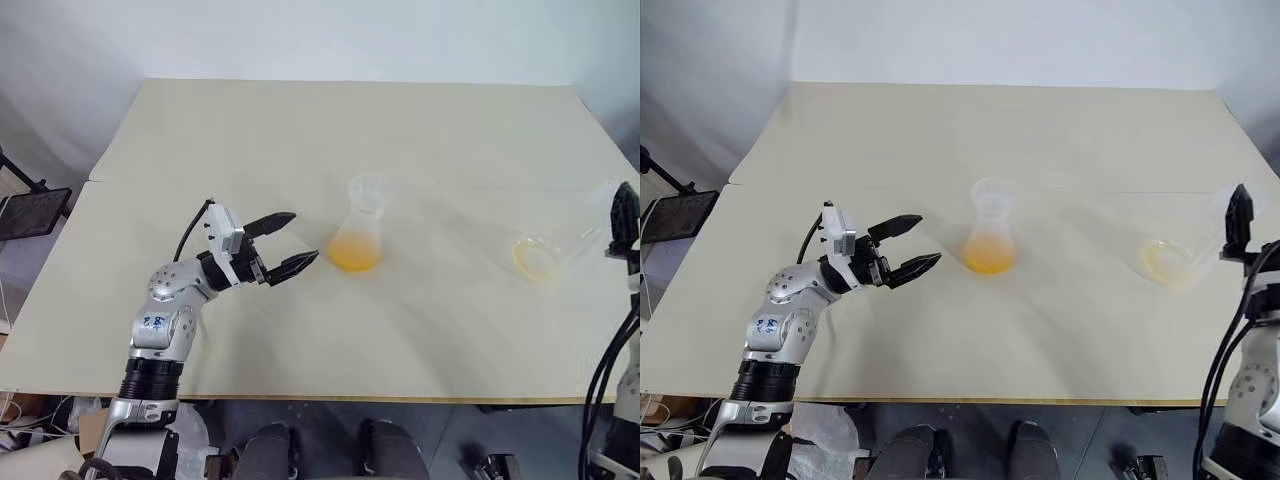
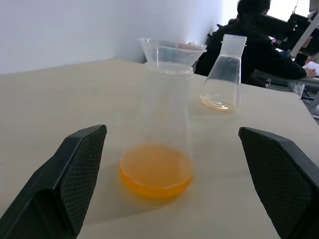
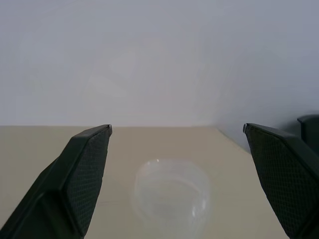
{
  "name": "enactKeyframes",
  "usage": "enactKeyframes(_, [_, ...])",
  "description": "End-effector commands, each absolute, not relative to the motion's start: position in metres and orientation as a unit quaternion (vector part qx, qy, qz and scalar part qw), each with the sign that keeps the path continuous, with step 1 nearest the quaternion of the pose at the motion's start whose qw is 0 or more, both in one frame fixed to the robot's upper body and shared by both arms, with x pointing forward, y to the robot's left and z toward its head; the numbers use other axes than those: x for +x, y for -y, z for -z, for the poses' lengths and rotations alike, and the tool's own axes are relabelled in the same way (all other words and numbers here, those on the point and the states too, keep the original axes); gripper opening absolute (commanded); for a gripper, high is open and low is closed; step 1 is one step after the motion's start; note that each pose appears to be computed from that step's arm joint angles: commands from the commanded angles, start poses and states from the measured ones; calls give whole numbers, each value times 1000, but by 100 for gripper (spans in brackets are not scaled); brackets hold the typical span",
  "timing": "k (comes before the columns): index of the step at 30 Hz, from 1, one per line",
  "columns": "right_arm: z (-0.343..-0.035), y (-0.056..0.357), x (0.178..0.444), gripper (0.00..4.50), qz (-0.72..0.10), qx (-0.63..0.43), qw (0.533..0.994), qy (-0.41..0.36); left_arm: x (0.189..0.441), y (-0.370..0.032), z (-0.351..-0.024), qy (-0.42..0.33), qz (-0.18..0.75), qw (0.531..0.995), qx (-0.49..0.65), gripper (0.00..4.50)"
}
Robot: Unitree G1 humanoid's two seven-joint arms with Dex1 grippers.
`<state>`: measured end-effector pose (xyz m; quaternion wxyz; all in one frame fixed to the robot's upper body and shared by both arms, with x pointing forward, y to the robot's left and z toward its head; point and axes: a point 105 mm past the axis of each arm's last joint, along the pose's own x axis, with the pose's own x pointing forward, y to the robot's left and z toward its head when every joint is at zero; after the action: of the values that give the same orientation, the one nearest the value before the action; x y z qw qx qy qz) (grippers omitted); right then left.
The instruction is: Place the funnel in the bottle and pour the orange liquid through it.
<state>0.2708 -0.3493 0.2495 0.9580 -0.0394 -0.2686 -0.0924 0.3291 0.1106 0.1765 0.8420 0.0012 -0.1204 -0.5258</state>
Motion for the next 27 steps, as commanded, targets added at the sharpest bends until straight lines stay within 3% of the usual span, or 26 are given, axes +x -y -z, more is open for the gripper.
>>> enactKeyframes(1, [-279,342,258,445,56,-83,946,309,329,-120,-187,138,521,842,22,450])
enactKeyframes(12, [-289,273,261,445,-220,-119,931,264,335,-163,-185,94,476,872,71,450])
enactKeyframes(15, [-252,228,246,445,-375,-150,895,187,323,-185,-178,75,469,876,86,450])
enactKeyframes(17, [-224,214,237,445,-433,-165,876,133,315,-193,-172,60,466,878,97,450])
enactKeyframes(24, [-168,225,224,445,-447,-174,875,69,299,-204,-159,43,454,882,121,450])
enactKeyframes(27, [-163,231,225,445,-443,-181,875,66,296,-208,-159,46,443,886,128,450])
